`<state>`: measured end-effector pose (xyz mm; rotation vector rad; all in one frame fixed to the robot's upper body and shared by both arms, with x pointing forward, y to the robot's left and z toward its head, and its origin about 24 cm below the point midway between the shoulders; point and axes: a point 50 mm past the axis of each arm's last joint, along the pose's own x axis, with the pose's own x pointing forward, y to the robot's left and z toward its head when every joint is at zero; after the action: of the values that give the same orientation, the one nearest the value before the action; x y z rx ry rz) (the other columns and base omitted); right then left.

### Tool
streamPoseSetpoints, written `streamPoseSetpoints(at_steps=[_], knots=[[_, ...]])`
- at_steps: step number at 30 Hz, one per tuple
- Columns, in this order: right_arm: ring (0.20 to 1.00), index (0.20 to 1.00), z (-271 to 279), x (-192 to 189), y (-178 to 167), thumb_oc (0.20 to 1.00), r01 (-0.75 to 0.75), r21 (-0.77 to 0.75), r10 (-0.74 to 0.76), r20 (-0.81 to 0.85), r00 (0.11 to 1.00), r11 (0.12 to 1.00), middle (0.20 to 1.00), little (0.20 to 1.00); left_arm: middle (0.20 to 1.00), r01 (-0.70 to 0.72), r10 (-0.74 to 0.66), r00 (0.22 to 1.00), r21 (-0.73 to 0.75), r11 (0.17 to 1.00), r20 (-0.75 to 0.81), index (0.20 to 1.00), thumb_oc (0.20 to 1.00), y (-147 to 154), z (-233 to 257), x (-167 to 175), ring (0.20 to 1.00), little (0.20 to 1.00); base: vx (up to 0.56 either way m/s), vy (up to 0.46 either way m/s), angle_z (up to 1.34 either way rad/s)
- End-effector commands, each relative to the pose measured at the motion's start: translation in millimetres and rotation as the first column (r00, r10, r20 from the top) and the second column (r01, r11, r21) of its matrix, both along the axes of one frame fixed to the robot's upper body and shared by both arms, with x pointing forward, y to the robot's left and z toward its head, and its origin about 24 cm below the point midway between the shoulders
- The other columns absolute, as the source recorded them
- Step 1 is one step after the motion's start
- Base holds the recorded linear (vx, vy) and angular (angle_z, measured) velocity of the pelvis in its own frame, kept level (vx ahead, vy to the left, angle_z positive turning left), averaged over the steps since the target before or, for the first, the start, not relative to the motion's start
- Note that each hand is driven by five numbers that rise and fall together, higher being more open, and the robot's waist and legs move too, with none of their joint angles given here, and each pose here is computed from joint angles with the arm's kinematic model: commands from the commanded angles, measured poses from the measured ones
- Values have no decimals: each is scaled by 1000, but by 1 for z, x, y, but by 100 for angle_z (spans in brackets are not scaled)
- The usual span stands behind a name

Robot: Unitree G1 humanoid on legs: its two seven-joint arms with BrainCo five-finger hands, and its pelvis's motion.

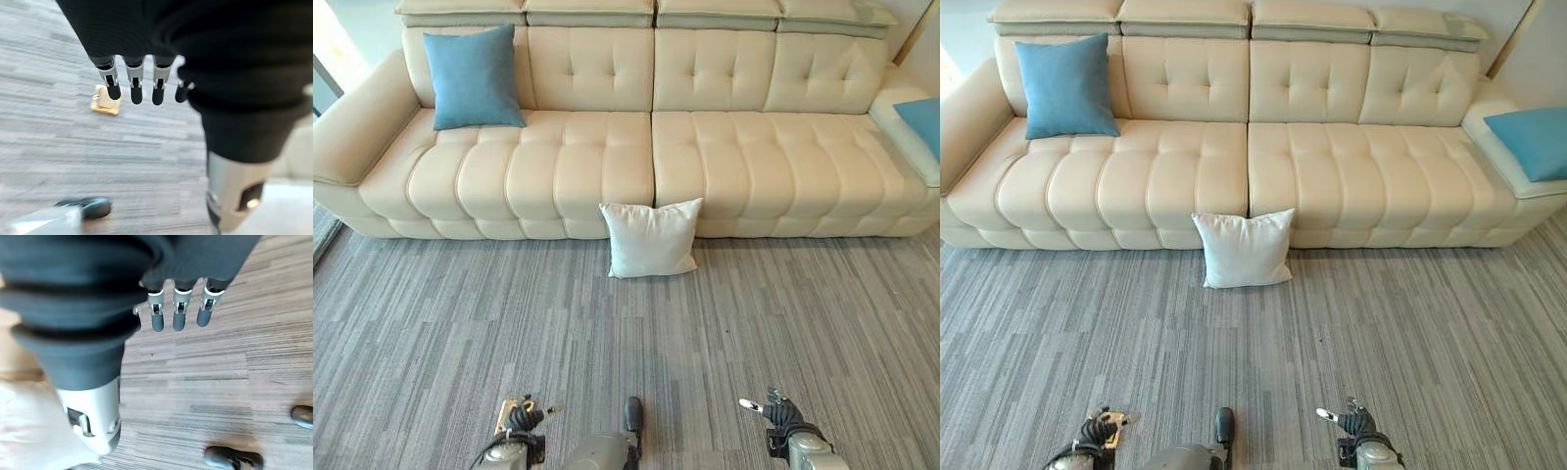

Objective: Pick up all the scattered cushions and arrange them neatly on the sofa.

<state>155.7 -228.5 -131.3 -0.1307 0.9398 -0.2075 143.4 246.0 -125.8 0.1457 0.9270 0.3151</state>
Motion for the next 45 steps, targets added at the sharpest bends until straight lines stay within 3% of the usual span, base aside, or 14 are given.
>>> streamPoseSetpoints(at_steps=[1, 15, 31, 45], knots=[[1000, 1000, 10, 8, -14, 1000, -34, -65, 37, 43, 998, 997, 1000, 1000, 1000, 65, -67, 997, 44, 997, 44, 1000, 1000, -2, 7, 13, 1000, 1000, 246, 204, -1], [1000, 1000, 6, 3, -15, 1000, 7, -58, -6, 19, 1000, 998, 1000, 1000, 1000, 88, -94, 993, 74, 993, 72, 1000, 1000, 2, 13, 27, 1000, 1000, 295, -20, -1], [1000, 1000, 6, -6, -33, 1000, 71, -66, -71, 0, 997, 995, 1000, 1000, 1000, 3, 0, 998, -52, 999, 62, 1000, 1000, -18, 2, 20, 1000, 1000, 344, -205, 16], [1000, 1000, 0, -15, -22, 1000, -15, -78, 12, -47, 999, 997, 1000, 1000, 1000, 7, -8, 998, -25, 1000, -55, 1000, 1000, -14, -12, -11, 1000, 1000, 275, 82, 12]])
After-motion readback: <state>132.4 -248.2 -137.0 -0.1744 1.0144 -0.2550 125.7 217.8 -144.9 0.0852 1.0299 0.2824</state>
